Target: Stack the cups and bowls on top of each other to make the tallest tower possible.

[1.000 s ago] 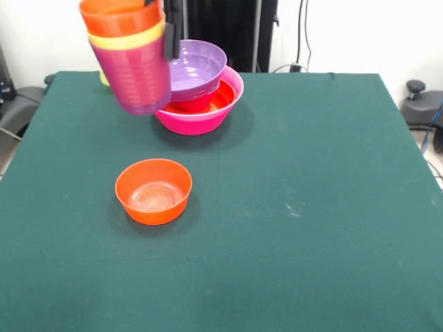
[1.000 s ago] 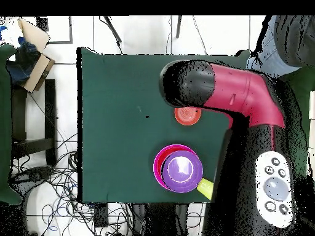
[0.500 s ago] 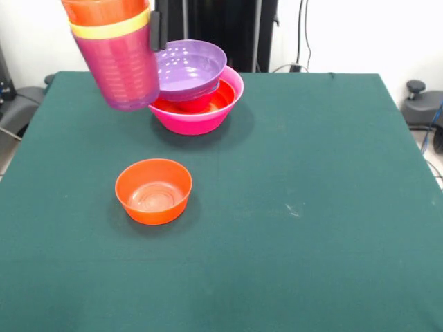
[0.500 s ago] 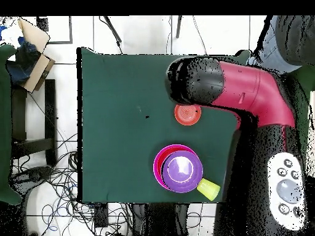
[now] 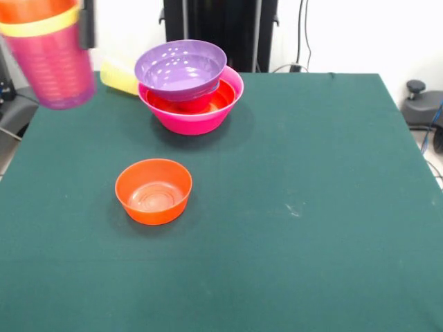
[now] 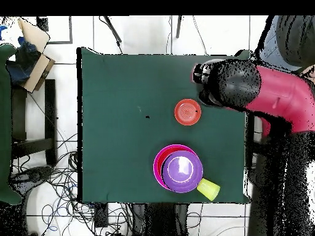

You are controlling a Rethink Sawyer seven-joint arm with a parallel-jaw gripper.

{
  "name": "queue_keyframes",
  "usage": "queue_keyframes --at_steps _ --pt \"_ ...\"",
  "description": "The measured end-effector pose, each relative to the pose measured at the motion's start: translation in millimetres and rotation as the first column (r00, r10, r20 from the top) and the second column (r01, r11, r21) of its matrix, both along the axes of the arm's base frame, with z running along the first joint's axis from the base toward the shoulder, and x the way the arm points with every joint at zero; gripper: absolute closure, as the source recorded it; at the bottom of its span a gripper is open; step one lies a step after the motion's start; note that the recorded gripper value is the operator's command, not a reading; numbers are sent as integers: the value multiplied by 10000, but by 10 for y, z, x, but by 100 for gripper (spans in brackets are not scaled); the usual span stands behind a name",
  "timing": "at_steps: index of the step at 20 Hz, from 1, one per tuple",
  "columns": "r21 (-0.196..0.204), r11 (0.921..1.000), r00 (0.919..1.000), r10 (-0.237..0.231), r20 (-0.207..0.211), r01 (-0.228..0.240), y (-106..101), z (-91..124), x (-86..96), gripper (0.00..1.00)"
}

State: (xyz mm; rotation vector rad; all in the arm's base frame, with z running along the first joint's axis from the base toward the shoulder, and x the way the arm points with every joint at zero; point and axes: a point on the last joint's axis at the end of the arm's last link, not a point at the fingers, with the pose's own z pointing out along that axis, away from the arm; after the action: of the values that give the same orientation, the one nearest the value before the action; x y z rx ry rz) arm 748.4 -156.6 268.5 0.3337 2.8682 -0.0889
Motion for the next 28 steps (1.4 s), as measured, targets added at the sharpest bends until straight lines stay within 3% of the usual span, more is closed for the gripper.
queue_keyframes --at_steps 5,10,18,28 --pt "21 10000 10000 -83 6 83 -222 -11 -38 100" --pt "115 9999 9999 49 -120 -47 -138 -72 -67 100" --pt "284 9984 9964 514 -675 -496 215 -230 -316 100" --pt "243 9903 9874 1385 -764 -1371 875 -371 -793 100"
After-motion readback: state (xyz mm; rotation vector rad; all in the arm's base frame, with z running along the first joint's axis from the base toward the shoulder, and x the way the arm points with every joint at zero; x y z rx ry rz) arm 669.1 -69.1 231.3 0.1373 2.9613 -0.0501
